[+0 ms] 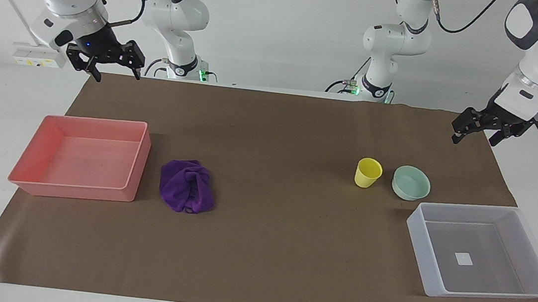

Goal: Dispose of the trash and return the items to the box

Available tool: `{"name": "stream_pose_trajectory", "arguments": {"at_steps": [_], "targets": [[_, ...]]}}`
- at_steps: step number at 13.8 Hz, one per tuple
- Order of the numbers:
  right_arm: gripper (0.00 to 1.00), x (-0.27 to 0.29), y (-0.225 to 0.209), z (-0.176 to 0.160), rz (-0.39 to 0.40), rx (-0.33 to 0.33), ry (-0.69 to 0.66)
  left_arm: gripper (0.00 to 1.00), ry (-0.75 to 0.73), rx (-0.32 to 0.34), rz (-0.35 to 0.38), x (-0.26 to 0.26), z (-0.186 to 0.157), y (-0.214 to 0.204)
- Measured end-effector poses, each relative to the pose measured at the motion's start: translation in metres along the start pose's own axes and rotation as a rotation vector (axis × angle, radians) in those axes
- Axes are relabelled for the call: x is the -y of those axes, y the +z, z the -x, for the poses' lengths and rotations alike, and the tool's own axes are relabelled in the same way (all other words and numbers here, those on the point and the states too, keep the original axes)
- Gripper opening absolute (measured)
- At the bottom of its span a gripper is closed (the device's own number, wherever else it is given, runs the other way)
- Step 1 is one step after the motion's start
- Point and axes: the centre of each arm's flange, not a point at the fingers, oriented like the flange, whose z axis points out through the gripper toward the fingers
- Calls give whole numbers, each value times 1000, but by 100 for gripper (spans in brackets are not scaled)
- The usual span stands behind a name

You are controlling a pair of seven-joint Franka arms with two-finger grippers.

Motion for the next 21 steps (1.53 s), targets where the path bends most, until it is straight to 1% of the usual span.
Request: {"name": "stream_pose_trajectory", "arguments": {"at_steps": [3,4,6,7,8,9,10,12,13,14,15,16,17,18,19,21], "targets": [[100,-1,0,-1,1,-6,2,100,3,12,-1,-3,7,2],[100,-2,1,-2,3,-20,4,100,3,6,-2,-4,11,1],[100,-2,9,-8,7,-49,1,100,-4,-34,-4,-3,14,2],[100,2,17,-13,7,-58,-7,100,-20,-57,-5,-2,14,12],[100,11,28,-20,10,-70,-24,100,-46,-84,-6,3,12,32],[100,22,41,-29,12,-89,-46,100,-78,-109,-7,11,11,60],[100,35,56,-40,13,-103,-64,100,-105,-117,-6,23,14,93],[100,63,97,-64,16,-116,-83,100,-136,-97,-5,39,30,163],[100,80,133,-86,22,-125,-96,100,-138,-114,-4,37,50,201],[100,85,142,-91,20,-156,-104,100,-145,-137,-3,36,52,212],[100,97,171,-100,20,-184,-122,99,-153,-161,-2,36,57,239],[100,109,208,-109,24,-175,-141,98,-158,-159,0,34,65,269],[100,118,237,-116,28,-154,-152,98,-160,-150,1,34,70,290],[100,121,254,-121,30,-137,-157,99,-161,-145,2,33,71,300],[100,119,257,-122,30,-132,-154,99,-162,-146,2,33,71,302],[100,113,250,-123,29,-139,-143,99,-168,-154,2,34,70,298]]}}
